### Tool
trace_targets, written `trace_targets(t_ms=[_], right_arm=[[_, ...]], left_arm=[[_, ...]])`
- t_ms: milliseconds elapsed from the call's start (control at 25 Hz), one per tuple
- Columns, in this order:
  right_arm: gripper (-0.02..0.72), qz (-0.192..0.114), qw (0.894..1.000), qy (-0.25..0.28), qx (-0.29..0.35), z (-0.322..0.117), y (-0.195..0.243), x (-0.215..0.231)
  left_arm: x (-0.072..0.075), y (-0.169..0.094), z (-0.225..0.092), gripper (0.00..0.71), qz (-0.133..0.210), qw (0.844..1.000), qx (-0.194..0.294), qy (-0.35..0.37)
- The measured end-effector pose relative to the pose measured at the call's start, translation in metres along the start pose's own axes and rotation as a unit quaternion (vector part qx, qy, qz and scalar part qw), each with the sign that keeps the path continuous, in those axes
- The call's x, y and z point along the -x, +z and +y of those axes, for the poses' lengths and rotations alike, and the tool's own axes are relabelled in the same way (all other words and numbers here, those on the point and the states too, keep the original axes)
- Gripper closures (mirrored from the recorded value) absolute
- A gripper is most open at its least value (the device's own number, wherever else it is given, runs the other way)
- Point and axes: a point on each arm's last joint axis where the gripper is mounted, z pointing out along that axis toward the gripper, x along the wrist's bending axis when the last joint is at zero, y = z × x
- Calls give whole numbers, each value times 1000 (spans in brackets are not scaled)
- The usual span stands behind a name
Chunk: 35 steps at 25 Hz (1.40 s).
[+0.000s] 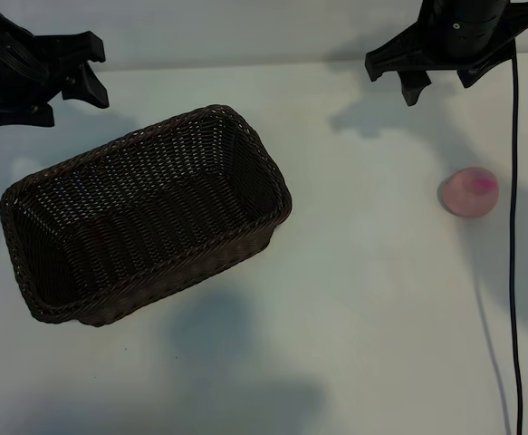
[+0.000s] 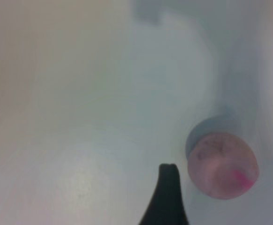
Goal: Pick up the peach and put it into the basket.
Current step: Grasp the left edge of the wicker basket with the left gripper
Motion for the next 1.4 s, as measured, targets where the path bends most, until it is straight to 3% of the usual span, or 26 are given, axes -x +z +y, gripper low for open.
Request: trace_targets(t_ms=[280, 600, 840, 1000, 1400], right_arm=[[114, 0, 1000, 0, 0, 0, 0, 0], [114, 0, 1000, -1, 0, 0, 0, 0], [114, 0, 1000, -2, 0, 0, 0, 0], [114, 0, 1000, -1, 0, 0, 0, 0], [114, 0, 1000, -2, 0, 0, 0, 0]], left_arm=[[-8, -6, -14, 121, 34, 999, -28, 14], [-35, -43, -100, 121, 62, 998, -13, -20], [-54, -58, -129, 121, 119, 989, 26, -82], [-62, -48, -127, 121, 152, 984, 25, -93], [-70, 21, -118, 121, 156, 981, -30, -110]])
